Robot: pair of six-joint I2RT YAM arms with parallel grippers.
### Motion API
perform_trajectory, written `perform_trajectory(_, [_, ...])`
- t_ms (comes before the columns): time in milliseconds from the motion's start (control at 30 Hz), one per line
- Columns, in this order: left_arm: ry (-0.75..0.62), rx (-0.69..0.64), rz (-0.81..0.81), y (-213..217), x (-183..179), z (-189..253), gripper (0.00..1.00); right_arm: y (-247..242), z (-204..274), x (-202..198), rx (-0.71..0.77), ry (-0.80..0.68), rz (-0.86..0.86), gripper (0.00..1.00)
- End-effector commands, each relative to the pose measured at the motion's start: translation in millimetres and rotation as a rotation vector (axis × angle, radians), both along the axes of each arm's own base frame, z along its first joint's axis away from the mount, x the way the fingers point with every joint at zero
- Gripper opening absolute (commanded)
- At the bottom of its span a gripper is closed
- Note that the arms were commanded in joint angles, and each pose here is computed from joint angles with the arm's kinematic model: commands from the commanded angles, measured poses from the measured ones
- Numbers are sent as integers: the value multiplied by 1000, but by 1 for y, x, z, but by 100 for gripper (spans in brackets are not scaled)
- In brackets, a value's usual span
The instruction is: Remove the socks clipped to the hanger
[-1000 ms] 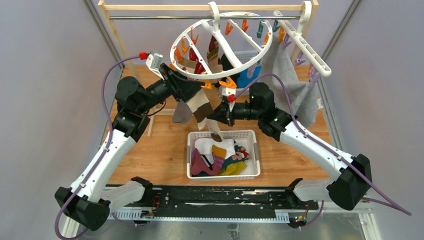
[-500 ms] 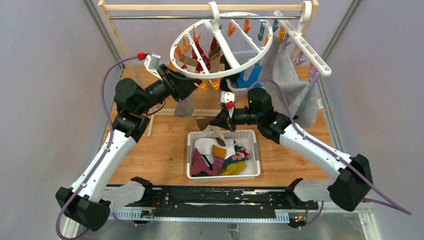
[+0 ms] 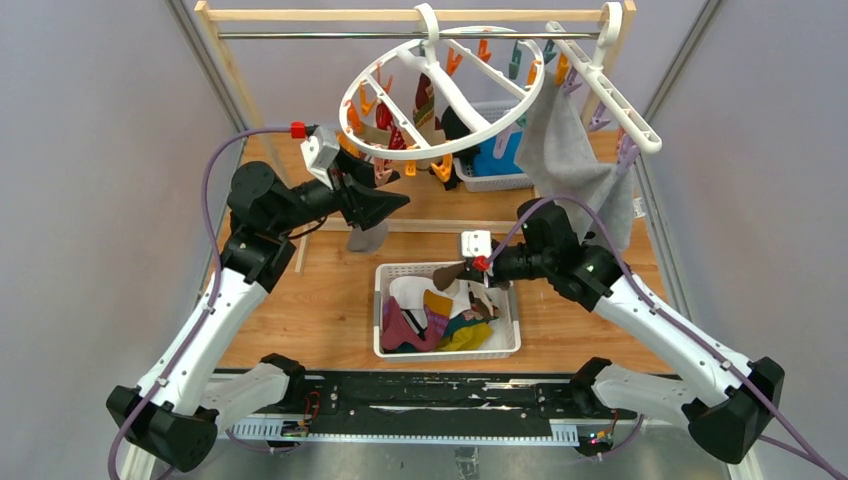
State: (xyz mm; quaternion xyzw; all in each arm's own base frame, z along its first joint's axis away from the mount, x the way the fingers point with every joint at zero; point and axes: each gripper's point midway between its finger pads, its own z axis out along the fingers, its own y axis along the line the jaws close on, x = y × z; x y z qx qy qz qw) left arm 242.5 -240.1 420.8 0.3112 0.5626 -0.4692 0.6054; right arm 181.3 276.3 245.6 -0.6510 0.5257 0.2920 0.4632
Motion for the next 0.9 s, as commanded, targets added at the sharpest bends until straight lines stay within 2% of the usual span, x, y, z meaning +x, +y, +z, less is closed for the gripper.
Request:
perform_trajectory(0, [-125, 150, -32, 7, -14, -12, 61, -31, -43, -12, -178, -7, 9, 17])
perform_trajectory(200, [-127, 247, 3, 18, -20, -19, 80, -44, -74, -13, -319, 94, -18, 38])
perform_trajectory(300, [-146, 361, 56, 33, -23, -32, 86, -48, -78, -9, -352, 111, -50, 56])
perform_trajectory(367, [-180, 471, 126, 51, -23, -39, 90, -48, -75, -8, -348, 100, -60, 62])
perform_trajectory(467, [-197, 630, 307, 89, -16, -49, 93, -47, -66, -7, -322, 75, -62, 65])
perform_trajectory(533, [-171, 679, 465, 115, -4, -52, 95, -46, -61, -7, -306, 65, -59, 65])
perform_trajectory(600, [-141, 674, 586, 130, 8, -55, 96, -42, -57, -6, -289, 66, -55, 65])
perform_trajectory(867, [-126, 500, 663, 114, 48, -41, 97, -30, -54, -9, -253, 123, -30, 64])
